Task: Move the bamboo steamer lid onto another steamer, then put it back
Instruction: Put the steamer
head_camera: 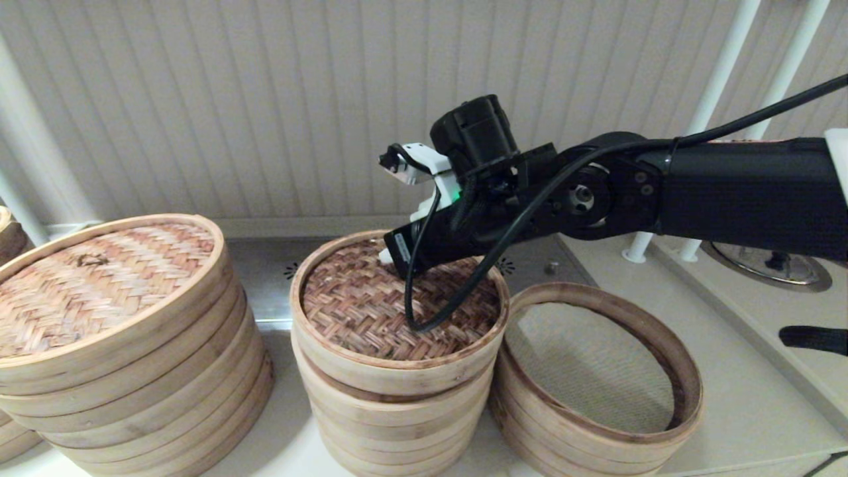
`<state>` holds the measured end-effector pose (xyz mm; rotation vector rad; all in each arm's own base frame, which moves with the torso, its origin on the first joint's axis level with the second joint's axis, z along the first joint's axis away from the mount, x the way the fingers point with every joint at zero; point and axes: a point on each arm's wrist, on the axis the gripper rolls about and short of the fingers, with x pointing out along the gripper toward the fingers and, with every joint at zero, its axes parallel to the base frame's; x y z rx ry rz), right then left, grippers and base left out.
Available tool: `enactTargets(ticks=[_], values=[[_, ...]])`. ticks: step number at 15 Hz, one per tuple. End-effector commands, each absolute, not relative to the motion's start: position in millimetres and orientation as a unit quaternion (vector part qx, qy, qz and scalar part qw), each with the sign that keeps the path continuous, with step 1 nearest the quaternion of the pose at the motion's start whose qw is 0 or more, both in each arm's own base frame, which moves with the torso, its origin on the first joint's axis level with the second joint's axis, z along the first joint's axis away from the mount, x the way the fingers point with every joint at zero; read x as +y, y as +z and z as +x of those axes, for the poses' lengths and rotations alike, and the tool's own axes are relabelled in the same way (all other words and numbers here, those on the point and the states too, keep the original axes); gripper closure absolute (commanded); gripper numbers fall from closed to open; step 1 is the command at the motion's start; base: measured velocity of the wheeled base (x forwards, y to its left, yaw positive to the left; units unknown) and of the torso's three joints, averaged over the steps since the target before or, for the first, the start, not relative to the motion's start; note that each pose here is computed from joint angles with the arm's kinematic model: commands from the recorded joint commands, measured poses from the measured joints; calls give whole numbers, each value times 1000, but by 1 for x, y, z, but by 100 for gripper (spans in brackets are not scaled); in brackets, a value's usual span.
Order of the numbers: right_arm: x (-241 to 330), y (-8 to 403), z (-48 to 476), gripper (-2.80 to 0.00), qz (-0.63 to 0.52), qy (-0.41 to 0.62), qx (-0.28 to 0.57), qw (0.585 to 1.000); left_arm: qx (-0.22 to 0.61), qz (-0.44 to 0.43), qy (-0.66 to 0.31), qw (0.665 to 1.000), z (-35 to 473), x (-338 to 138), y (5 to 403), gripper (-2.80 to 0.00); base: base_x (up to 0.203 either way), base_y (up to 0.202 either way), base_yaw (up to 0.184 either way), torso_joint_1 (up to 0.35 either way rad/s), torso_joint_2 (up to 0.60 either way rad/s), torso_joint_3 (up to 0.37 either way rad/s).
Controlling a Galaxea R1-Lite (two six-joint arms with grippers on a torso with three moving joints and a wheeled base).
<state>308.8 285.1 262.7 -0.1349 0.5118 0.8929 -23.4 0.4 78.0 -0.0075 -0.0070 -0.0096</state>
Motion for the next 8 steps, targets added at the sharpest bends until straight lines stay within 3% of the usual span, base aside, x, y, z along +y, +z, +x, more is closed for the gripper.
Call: enactTargets(ticks=[1,8], values=[[287,264,304,0,-66,431,247,865,-4,-4,-5,1000,-23,0,78,0,0,0,0,0,0,0],[293,270,292,0,-70,443,241,861,-4,-4,-5,1000,-23,0,78,0,0,0,0,0,0,0]])
